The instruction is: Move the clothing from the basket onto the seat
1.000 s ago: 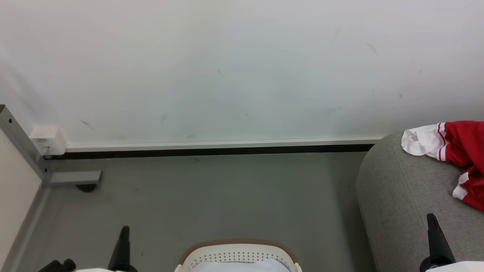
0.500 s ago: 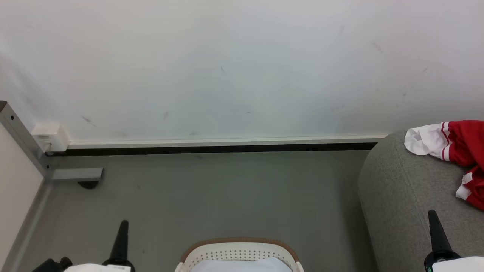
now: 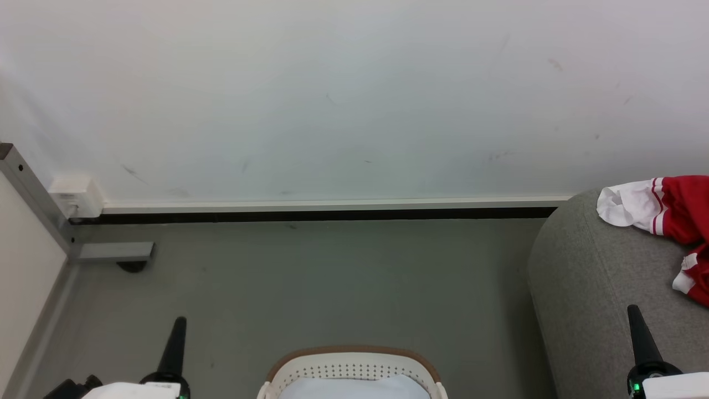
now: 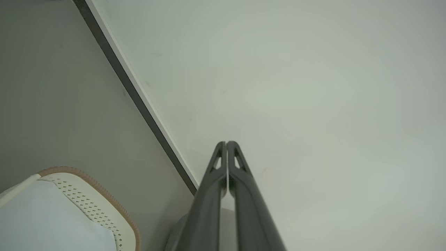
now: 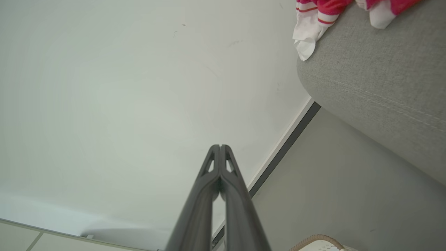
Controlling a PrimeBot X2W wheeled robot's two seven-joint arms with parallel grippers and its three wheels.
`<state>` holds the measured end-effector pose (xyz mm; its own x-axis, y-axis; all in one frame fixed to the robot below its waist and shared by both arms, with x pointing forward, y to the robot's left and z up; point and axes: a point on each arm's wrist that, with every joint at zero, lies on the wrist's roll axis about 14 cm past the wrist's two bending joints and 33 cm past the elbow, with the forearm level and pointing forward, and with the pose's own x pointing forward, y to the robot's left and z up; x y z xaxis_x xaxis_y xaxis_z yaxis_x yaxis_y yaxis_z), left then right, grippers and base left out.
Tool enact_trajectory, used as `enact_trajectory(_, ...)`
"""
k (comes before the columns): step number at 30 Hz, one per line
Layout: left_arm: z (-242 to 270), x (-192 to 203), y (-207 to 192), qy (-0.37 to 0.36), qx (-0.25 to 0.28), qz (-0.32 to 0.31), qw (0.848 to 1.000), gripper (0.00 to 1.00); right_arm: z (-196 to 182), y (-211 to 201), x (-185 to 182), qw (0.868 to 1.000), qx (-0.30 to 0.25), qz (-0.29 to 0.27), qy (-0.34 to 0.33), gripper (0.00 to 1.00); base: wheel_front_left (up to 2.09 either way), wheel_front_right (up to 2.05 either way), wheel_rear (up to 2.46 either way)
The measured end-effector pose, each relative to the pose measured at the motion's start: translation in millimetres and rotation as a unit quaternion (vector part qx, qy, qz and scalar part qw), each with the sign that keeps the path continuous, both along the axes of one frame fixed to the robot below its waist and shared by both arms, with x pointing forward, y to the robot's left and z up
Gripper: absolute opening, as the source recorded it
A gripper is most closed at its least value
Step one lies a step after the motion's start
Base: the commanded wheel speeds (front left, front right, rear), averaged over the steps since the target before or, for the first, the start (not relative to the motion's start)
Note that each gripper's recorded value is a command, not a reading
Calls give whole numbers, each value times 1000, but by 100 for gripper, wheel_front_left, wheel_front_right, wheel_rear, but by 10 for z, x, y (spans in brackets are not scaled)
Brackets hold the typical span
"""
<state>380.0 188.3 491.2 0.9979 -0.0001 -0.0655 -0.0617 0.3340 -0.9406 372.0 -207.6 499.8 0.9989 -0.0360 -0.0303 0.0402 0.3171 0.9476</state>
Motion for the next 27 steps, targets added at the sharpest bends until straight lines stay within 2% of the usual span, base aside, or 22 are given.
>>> enact_trajectory(27, 86, 59, 58, -16, -107, 3, 994, 0, 52, 40, 112, 995, 102, 9, -11, 0, 0, 0, 0)
